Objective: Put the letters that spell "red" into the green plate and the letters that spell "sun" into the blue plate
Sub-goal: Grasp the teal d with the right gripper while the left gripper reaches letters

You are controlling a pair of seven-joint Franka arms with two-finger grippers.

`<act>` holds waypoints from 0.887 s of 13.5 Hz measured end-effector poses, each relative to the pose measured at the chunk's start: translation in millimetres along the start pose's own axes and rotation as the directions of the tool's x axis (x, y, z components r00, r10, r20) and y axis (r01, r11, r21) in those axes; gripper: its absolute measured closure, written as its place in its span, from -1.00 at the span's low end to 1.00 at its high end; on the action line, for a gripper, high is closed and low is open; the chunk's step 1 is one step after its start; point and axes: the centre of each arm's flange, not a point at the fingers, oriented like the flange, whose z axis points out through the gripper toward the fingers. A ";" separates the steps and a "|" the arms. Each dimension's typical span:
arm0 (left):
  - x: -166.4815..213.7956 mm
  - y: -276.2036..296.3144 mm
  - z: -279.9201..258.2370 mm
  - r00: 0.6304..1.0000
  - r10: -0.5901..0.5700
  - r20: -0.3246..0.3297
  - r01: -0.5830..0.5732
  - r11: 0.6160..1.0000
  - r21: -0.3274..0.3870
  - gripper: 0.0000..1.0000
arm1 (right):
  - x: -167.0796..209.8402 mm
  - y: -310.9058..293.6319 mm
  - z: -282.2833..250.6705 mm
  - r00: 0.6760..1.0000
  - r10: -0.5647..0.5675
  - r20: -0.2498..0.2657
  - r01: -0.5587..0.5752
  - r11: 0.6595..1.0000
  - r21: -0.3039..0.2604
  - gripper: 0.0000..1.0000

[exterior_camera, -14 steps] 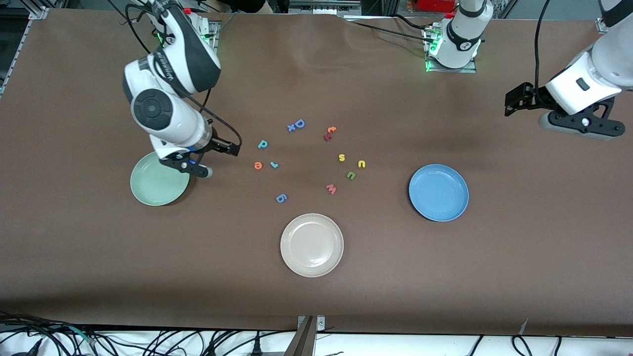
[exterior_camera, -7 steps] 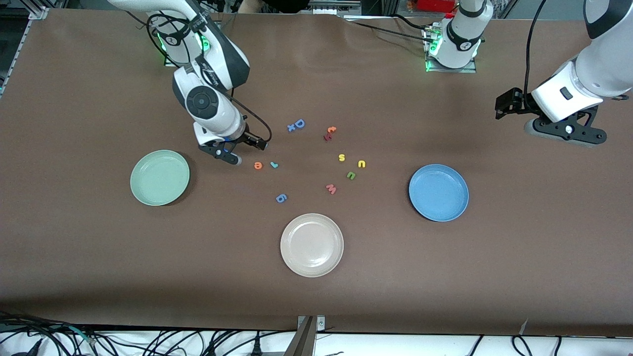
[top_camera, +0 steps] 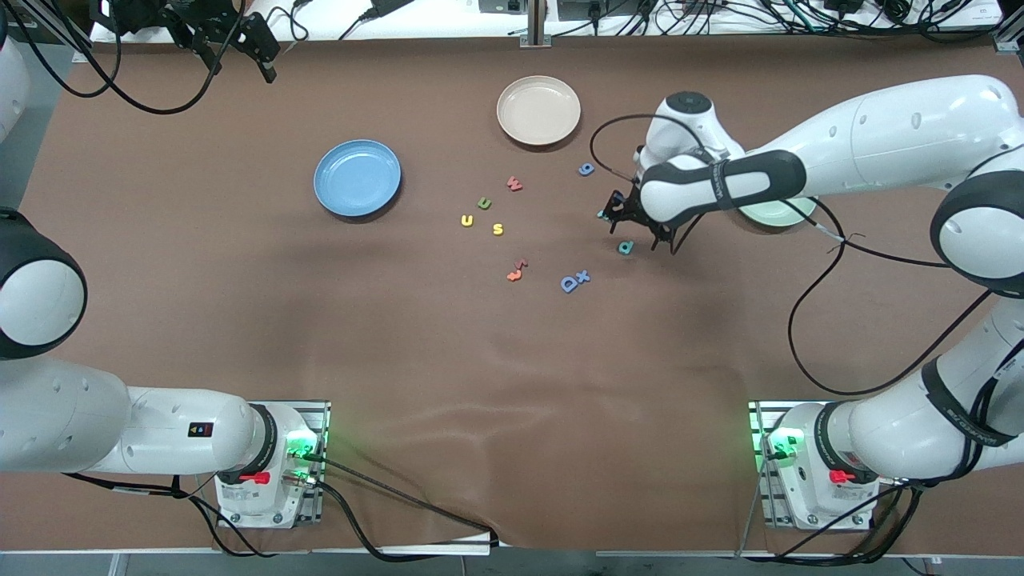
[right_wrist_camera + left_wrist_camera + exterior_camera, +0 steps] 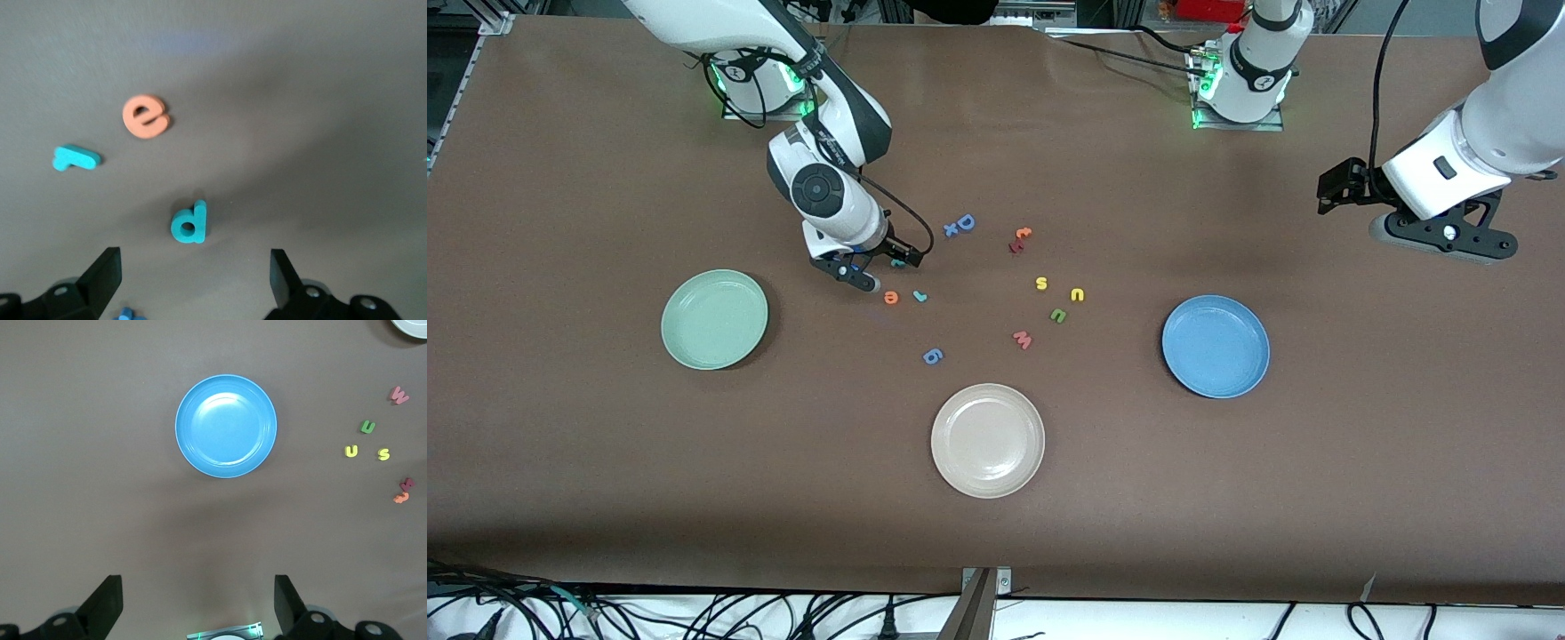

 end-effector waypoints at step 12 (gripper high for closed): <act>43.6 43.0 61.3 0.995 0.084 0.061 -0.083 0.996 -0.012 -1.00 | -2.9 -8.2 15.2 0.990 -0.110 -0.086 0.112 0.994 0.018 -0.71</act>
